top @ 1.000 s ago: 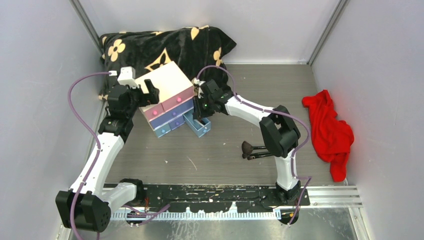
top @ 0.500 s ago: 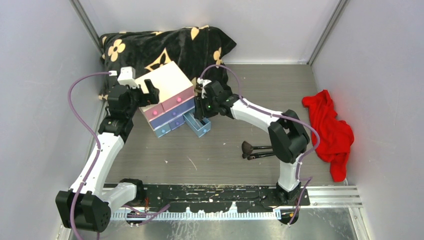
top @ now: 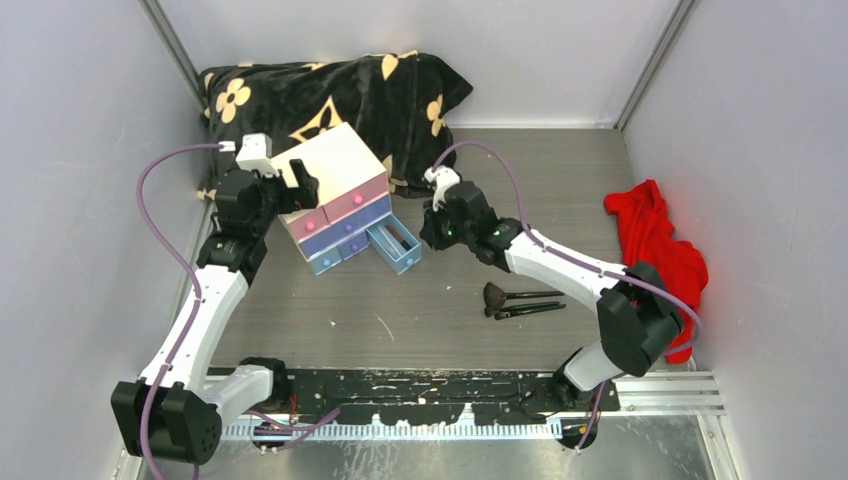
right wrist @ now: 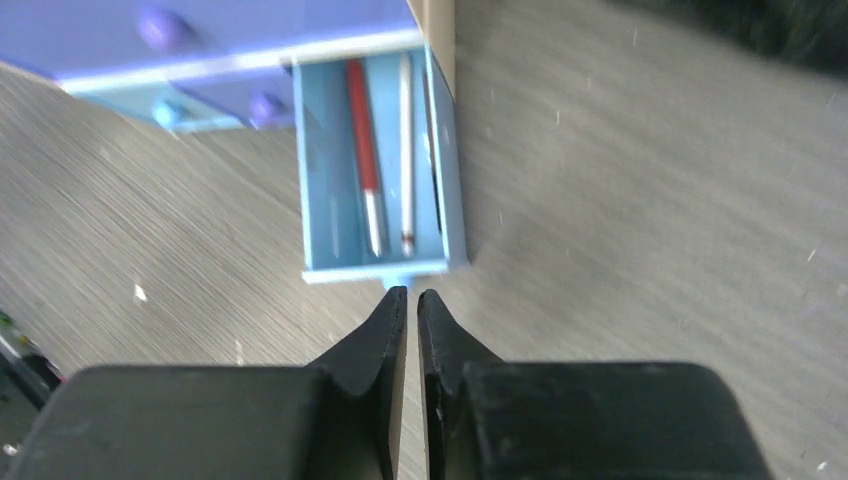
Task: Organize the makeup
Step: Place the makeup in the drawer, then close the drawer in the storage box.
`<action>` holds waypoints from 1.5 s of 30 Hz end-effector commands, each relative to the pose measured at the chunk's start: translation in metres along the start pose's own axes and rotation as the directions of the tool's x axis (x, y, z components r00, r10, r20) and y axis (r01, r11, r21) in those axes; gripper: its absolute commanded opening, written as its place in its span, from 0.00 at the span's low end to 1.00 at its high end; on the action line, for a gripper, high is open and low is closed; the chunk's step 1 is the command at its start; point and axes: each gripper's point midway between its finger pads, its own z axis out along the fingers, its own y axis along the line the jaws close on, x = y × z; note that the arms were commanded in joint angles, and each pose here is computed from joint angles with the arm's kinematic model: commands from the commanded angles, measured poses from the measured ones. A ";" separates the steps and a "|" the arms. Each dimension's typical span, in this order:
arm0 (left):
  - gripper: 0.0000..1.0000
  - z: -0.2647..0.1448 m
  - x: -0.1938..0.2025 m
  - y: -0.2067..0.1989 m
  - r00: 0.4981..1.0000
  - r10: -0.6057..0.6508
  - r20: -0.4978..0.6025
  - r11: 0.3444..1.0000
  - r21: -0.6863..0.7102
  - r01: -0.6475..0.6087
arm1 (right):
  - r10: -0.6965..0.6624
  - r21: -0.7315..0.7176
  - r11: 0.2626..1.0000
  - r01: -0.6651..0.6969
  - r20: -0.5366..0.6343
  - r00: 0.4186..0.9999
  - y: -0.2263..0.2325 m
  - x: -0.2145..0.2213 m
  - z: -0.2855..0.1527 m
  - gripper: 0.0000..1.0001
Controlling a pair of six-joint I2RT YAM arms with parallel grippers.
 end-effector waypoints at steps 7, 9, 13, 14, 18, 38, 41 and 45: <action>1.00 -0.004 0.033 0.014 0.992 0.000 -0.124 0.998 -0.063 -0.008 | 0.041 -0.015 0.999 -0.041 -0.026 0.999 -0.009 0.051 0.009 0.14; 1.00 -0.004 0.033 0.013 0.992 -0.001 -0.125 0.998 -0.058 -0.007 | 0.045 -0.026 0.999 -0.046 -0.015 0.999 -0.007 0.053 0.013 0.15; 1.00 -0.003 0.034 0.013 0.992 0.000 -0.128 0.998 -0.056 -0.007 | 0.058 -0.047 0.997 -0.058 -0.003 0.998 -0.005 0.054 0.024 0.15; 1.00 -0.003 0.034 0.013 0.992 -0.001 -0.129 0.998 -0.057 -0.007 | 0.062 -0.055 0.997 -0.062 -0.008 0.998 -0.004 0.056 0.028 0.15; 1.00 -0.004 0.034 0.015 0.992 0.000 -0.126 0.998 -0.065 -0.009 | 0.089 -0.098 0.991 -0.093 -0.041 0.995 0.003 0.066 0.039 0.14; 1.00 -0.002 0.036 0.012 0.991 -0.003 -0.137 0.999 -0.048 -0.003 | 0.121 -0.223 0.969 -0.109 0.038 0.992 0.030 0.026 0.081 0.14; 1.00 -0.001 0.037 0.012 0.990 -0.003 -0.141 0.999 -0.051 -0.004 | 0.116 -0.226 0.969 -0.103 0.045 0.992 0.030 0.021 0.088 0.14; 1.00 -0.001 0.038 0.013 0.990 -0.002 -0.142 0.999 -0.054 -0.005 | 0.113 -0.230 0.968 -0.099 0.046 0.993 0.031 0.019 0.099 0.14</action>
